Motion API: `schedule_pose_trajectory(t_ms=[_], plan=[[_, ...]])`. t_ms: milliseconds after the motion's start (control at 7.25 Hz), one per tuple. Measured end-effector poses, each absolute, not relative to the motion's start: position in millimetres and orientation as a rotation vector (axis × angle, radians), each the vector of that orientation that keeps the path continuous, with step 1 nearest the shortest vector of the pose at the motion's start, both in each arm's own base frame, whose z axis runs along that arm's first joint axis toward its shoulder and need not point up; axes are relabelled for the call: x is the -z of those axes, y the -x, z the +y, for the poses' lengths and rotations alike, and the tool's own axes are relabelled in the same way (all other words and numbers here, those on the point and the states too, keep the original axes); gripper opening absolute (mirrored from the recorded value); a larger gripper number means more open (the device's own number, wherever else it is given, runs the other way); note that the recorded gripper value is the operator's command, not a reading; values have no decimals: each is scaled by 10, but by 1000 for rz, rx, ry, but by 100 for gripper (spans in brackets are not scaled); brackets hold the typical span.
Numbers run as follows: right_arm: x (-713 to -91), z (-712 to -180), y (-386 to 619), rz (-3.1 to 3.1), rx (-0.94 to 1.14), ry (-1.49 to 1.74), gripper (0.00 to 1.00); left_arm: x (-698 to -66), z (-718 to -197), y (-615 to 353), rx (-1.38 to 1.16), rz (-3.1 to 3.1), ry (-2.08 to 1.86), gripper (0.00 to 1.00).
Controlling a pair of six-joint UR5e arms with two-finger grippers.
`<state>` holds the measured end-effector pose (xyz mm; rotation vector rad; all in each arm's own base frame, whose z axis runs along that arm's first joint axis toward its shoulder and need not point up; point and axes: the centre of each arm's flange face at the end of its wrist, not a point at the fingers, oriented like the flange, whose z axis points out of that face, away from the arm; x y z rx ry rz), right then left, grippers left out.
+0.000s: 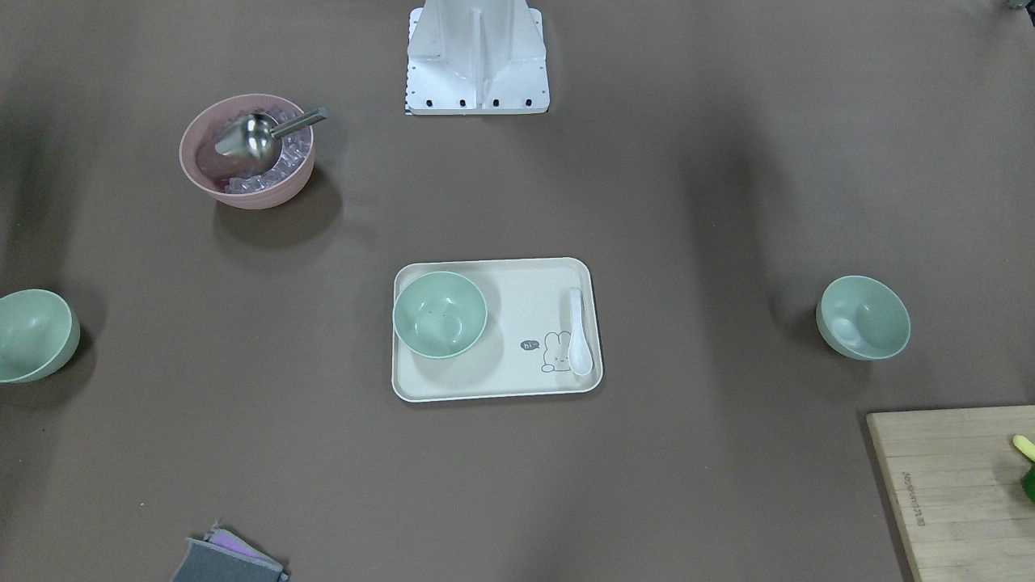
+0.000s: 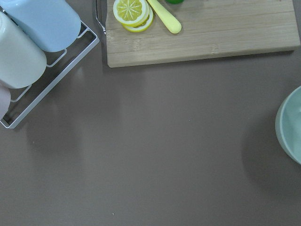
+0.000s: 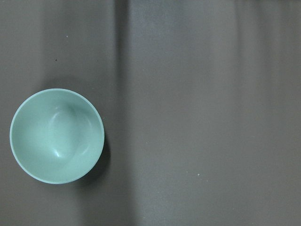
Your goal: Stack green bowls together
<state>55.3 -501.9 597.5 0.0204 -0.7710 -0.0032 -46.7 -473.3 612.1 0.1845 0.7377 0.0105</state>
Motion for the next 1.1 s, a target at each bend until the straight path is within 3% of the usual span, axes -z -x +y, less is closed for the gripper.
schedule_pose_trajectory(t_ms=[1103], plan=[[-5949,-5028,-539,-780,4,-23,100,-6180,-4700,463,-26,733,-202,99]])
